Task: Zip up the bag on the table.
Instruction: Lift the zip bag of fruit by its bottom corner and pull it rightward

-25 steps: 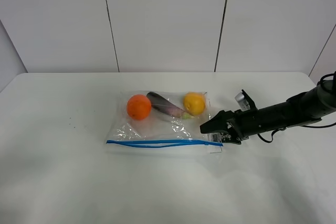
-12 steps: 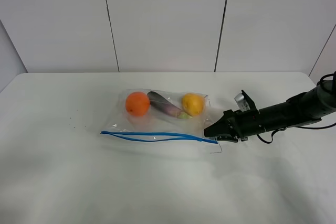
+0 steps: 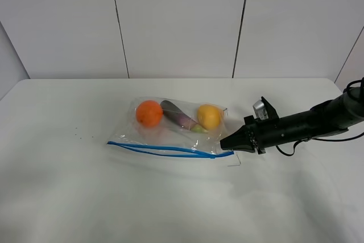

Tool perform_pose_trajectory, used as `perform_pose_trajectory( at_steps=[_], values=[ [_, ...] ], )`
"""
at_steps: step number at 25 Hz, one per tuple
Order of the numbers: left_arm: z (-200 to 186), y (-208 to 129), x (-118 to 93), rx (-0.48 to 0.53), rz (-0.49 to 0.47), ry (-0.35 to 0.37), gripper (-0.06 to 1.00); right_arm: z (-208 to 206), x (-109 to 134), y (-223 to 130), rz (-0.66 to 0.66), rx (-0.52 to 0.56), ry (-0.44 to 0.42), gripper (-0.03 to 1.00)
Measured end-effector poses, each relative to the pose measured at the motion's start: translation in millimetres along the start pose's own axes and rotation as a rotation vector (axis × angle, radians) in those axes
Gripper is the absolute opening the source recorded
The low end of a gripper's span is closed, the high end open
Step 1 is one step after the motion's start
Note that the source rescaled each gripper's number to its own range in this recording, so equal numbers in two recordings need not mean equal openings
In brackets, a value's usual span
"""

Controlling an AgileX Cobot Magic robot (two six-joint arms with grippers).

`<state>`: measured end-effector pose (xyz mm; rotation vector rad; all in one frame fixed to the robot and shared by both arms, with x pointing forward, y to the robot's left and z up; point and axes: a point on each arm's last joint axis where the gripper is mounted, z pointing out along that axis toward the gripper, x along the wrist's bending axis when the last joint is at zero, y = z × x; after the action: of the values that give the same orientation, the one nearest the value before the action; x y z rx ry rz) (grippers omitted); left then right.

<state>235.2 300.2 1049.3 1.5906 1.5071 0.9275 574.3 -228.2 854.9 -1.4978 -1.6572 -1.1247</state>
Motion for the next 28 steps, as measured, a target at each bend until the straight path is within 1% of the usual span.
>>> perform_pose_trajectory(
  at_steps=[2, 6, 10, 15, 18, 23, 28],
  values=[
    [0.0, 0.0, 0.0, 0.000, 0.000, 0.000, 1.00, -0.1, 3.2, -0.6, 0.017, 0.007, 0.035, 0.00],
    [0.0, 0.0, 0.0, 0.000, 0.000, 0.000, 1.00, -0.2, 5.6, 0.4, 0.073, -0.002, 0.061, 0.00],
    [0.0, 0.0, 0.0, 0.000, 0.000, 0.000, 1.00, -0.3, 6.5, 1.7, 0.146, -0.013, 0.073, 0.00],
    [0.0, 0.0, 0.0, 0.000, 0.000, 0.000, 1.00, -0.3, 6.8, 2.0, 0.187, -0.015, 0.077, 0.00],
    [0.0, 0.0, 0.0, 0.000, 0.000, 0.000, 1.00, -3.1, 11.9, 3.9, 0.173, -0.025, 0.074, 0.00],
    [0.0, 0.0, 0.0, 0.000, 0.000, 0.000, 1.00, -13.5, 33.2, 10.0, 0.111, -0.059, 0.081, 0.00],
    [0.0, 0.0, 0.0, 0.000, 0.000, 0.000, 1.00, -14.6, 35.5, 10.8, 0.108, -0.066, 0.085, 0.00]
  ],
)
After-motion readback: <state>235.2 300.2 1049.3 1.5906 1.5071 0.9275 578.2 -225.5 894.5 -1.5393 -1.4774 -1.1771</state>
